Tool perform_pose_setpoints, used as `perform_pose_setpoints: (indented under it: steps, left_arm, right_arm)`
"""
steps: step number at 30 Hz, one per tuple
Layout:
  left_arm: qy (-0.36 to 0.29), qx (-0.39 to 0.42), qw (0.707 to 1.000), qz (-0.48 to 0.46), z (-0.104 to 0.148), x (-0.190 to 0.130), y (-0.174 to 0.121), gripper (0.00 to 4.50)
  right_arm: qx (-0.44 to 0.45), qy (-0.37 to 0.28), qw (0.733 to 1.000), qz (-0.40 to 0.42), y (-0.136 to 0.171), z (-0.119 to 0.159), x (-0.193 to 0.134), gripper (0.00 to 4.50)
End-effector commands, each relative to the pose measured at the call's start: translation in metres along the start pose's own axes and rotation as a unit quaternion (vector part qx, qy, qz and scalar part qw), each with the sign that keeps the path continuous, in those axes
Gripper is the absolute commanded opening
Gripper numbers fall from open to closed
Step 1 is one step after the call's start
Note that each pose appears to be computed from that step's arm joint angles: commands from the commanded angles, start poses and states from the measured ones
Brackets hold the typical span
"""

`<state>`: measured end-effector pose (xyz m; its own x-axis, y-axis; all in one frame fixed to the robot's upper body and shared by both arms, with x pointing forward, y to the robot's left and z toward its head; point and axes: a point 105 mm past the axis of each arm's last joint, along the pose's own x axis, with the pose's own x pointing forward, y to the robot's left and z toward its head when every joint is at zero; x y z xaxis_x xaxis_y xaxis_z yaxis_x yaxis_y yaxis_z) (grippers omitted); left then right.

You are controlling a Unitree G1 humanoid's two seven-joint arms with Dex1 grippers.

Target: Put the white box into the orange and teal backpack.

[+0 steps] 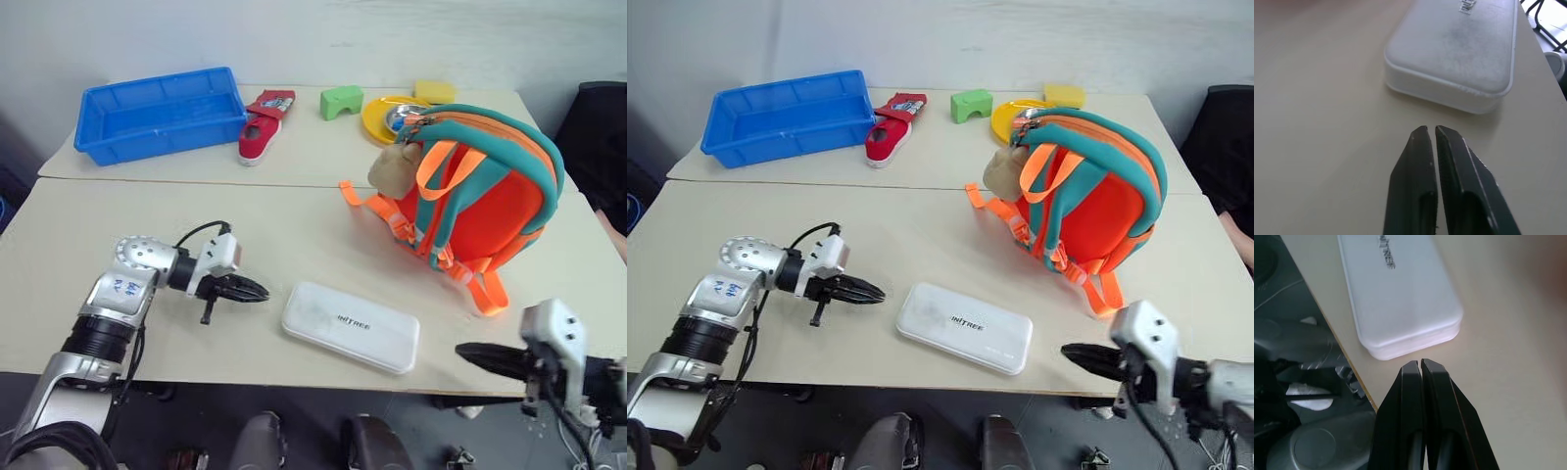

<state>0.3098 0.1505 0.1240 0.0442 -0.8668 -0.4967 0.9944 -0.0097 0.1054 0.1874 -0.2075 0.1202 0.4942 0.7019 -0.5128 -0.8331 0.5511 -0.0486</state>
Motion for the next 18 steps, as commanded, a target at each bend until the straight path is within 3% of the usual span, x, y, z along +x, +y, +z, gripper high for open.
perform_pose_setpoints:
  steps: [1,8,18]
  left_arm:
    - [0.005,0.018,1.0,0.0,0.005,-0.001,0.003,0.02]
    - [0.025,0.027,0.999,0.002,-0.003,0.016,0.003,0.02]
    - [-0.01,0.008,1.0,-0.018,0.001,0.046,-0.014,0.02]
  right_arm:
    - [-0.026,0.013,1.0,-0.009,-0.008,-0.005,0.011,0.0]
    - [-0.037,0.031,0.998,-0.046,-0.033,-0.014,0.031,0.0]
    - [-0.021,-0.035,0.998,-0.053,-0.06,0.024,0.051,0.0]
